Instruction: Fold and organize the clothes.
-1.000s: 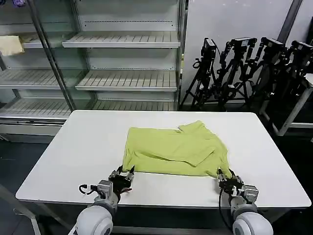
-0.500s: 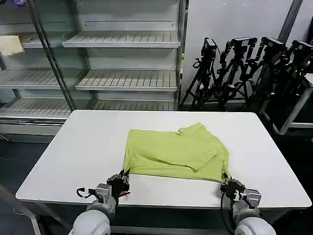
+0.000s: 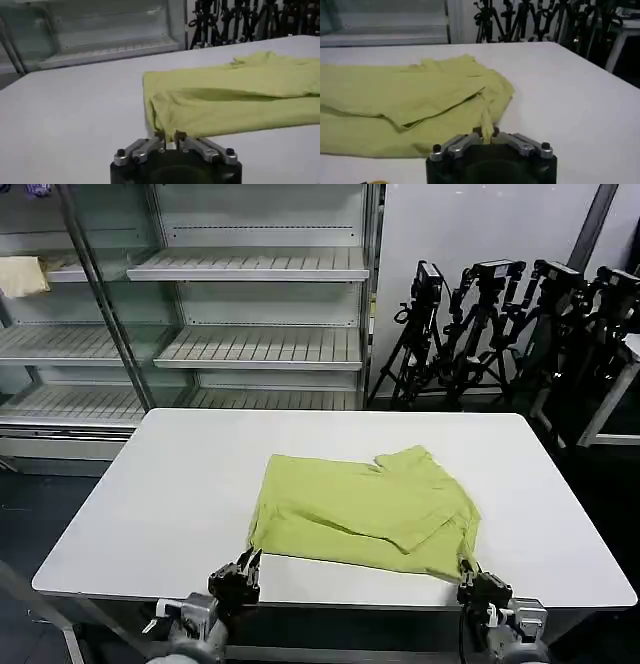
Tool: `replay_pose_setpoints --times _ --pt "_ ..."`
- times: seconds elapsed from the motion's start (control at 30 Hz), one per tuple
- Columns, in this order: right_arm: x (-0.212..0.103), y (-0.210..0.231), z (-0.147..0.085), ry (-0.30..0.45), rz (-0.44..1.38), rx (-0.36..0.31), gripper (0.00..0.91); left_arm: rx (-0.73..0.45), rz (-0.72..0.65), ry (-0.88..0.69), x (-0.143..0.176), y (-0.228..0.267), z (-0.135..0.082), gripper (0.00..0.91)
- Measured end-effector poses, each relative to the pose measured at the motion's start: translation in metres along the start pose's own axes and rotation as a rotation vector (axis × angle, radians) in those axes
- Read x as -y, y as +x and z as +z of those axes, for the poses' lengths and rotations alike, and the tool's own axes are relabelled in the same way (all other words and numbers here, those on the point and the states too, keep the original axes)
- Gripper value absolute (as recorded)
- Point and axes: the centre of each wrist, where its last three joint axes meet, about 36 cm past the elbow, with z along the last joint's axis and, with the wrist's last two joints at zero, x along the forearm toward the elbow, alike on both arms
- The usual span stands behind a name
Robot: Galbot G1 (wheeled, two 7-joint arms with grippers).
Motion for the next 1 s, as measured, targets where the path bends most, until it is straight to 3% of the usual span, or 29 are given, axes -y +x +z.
replay_pose_setpoints --times 0.17,0.2,0.23,0.27,0.83,0.87,0.93,1.0 --pt "0.004 0.003 -0.001 0.022 0.016 0.003 0.0 -0.006 0.003 -0.006 0.004 0.014 0.002 0.212" --pt "0.005 0.004 -0.001 0.027 0.02 0.003 0.695 -0.007 0.003 -0.007 0.004 0.015 0.002 0.353" --pt "0.006 0.004 -0.002 0.033 0.023 0.003 0.907 -0.006 0.003 -0.008 0.004 0.016 0.002 0.564" --pt "0.008 0.004 -0.002 0.04 0.027 0.004 0.907 -0.006 0.001 -0.01 0.003 0.017 0.002 0.897" --pt "0.024 0.003 -0.022 0.081 0.096 0.082 0.907 0.009 0.015 -0.012 0.001 0.0 -0.002 0.907" --pt "0.025 0.003 -0.023 0.08 0.096 0.085 0.907 0.009 0.017 -0.011 0.001 -0.002 -0.002 0.413" --pt "0.025 0.004 -0.024 0.08 0.096 0.087 0.907 0.011 0.021 -0.009 0.002 -0.006 -0.003 0.212" --pt "0.026 0.004 -0.024 0.079 0.096 0.086 0.907 0.011 0.024 -0.005 0.003 -0.011 -0.003 0.161"
